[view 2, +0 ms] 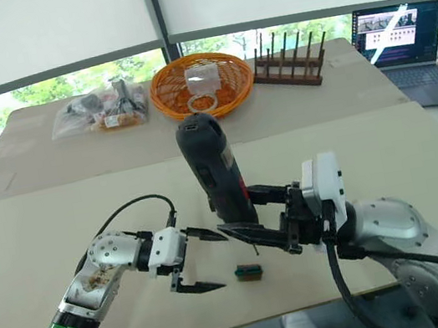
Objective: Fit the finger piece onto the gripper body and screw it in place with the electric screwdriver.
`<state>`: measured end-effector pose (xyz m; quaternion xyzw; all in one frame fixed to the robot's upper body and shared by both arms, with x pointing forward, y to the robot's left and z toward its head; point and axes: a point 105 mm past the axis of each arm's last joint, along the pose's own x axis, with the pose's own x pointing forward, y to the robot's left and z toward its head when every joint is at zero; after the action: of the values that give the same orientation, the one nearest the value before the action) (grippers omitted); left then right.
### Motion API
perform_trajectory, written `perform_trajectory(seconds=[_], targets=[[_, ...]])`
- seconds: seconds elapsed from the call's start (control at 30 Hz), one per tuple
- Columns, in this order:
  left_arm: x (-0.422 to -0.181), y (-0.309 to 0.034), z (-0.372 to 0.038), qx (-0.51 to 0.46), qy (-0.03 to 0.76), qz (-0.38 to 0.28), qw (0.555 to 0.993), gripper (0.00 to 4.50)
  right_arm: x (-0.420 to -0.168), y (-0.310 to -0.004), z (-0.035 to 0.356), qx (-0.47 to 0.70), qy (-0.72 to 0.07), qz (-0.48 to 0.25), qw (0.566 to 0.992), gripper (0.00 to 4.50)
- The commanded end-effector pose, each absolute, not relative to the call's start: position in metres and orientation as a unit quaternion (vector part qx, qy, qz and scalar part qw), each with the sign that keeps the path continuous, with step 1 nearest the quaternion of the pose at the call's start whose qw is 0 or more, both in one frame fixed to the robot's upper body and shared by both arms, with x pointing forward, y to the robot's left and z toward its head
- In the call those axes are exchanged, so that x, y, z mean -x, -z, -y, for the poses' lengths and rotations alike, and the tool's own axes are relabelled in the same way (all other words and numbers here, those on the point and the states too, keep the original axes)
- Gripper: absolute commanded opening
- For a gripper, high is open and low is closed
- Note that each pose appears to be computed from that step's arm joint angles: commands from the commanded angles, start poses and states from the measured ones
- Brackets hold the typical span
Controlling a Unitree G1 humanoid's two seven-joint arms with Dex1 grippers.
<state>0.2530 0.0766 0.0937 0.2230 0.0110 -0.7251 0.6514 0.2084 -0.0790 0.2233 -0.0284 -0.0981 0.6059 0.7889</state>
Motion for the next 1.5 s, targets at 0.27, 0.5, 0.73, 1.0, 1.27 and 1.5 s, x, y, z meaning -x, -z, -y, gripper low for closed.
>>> perform_trajectory(seconds=[0.27, 0.5, 0.73, 1.0, 1.27, 1.5], targets=[[-0.270, -0.109, -0.091, -0.211, 0.669, -0.007, 0.713, 4.50, -0.213, -0.260, 0.075, 0.033, -0.653, 0.125, 0.747, 1.93], [-0.284, -0.120, -0.105, -0.209, 0.633, -0.005, 0.746, 4.50, -0.223, -0.277, 0.070, 0.025, -0.669, 0.121, 0.733, 1.93], [-0.295, -0.124, -0.111, -0.213, 0.607, 0.002, 0.765, 4.50, -0.239, -0.296, 0.054, 0.003, -0.677, 0.120, 0.726, 1.93], [-0.306, -0.125, -0.109, -0.216, 0.599, 0.012, 0.771, 4.50, -0.252, -0.308, 0.032, 0.006, -0.685, 0.120, 0.719, 1.93], [-0.313, -0.122, -0.105, -0.220, 0.610, 0.013, 0.761, 4.50, -0.273, -0.307, 0.021, 0.035, -0.666, 0.121, 0.735, 1.93], [-0.325, -0.122, -0.103, -0.228, 0.607, 0.020, 0.761, 4.50, -0.286, -0.309, 0.014, 0.048, -0.651, 0.122, 0.748, 1.93]])
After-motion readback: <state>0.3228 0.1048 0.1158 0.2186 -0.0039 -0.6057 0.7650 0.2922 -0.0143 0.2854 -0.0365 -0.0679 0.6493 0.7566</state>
